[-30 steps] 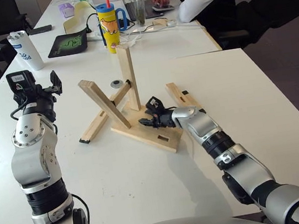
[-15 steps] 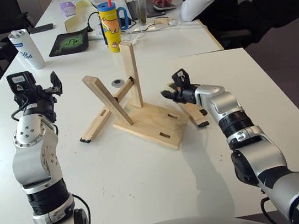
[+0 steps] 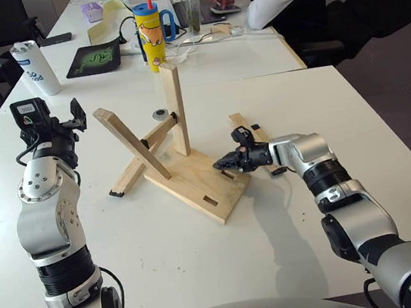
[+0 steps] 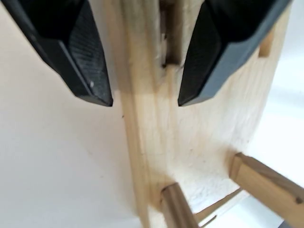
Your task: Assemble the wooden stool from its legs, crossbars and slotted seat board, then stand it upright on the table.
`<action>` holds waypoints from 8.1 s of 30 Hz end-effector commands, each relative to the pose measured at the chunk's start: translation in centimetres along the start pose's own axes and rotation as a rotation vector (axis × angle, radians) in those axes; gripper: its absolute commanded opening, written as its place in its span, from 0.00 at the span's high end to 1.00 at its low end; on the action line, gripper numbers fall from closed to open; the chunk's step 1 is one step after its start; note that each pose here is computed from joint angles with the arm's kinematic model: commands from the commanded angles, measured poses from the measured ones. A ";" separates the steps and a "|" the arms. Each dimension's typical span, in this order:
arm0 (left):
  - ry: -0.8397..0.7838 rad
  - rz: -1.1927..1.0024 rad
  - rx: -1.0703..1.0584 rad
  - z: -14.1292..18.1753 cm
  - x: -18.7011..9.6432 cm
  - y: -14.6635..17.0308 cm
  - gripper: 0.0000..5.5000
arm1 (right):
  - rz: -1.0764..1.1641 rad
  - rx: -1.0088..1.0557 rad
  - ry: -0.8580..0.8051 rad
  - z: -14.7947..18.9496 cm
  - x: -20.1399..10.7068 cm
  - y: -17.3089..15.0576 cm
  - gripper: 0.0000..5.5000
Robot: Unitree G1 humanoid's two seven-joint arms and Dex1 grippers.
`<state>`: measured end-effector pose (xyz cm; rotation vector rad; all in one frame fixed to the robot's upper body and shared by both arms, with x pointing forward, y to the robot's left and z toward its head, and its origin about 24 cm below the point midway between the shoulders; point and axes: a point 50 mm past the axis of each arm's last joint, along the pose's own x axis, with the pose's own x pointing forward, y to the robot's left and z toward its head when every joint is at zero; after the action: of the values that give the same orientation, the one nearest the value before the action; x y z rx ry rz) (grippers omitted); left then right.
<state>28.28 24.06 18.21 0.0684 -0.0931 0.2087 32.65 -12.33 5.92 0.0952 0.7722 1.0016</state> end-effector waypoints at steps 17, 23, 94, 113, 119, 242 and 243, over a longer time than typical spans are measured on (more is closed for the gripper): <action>-0.007 -0.022 0.009 0.5 0.4 0.0 0.28 | 0.288 -0.307 -0.070 1.0 -2.5 5.6 0.53; -0.006 -0.023 0.009 0.4 0.4 -0.1 0.28 | 0.292 -0.527 0.011 -0.5 -1.6 5.7 0.53; 0.030 -0.036 0.003 -0.5 -0.5 -0.3 0.27 | -0.745 -0.139 -0.175 -3.2 -8.1 -6.4 0.31; 0.020 -0.054 0.000 -0.2 -0.3 -0.5 0.27 | -0.651 -0.123 -0.079 -5.6 -6.9 -6.5 0.35; 0.025 -0.054 -0.003 -0.4 -0.3 -0.6 0.27 | -0.701 -0.037 -0.086 -5.5 -6.6 -6.8 0.51; -0.036 -0.675 -0.050 -10.6 5.5 -2.0 0.93 | -0.062 -0.335 -0.716 6.4 -3.6 4.3 0.57; -0.031 -0.679 -0.044 -10.7 5.5 -2.1 0.93 | -0.060 -0.333 -0.716 6.4 -3.6 4.3 0.57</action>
<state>34.93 23.79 8.23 0.0284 -0.1339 -0.4623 32.24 -10.96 13.48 0.1272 -0.0265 0.9282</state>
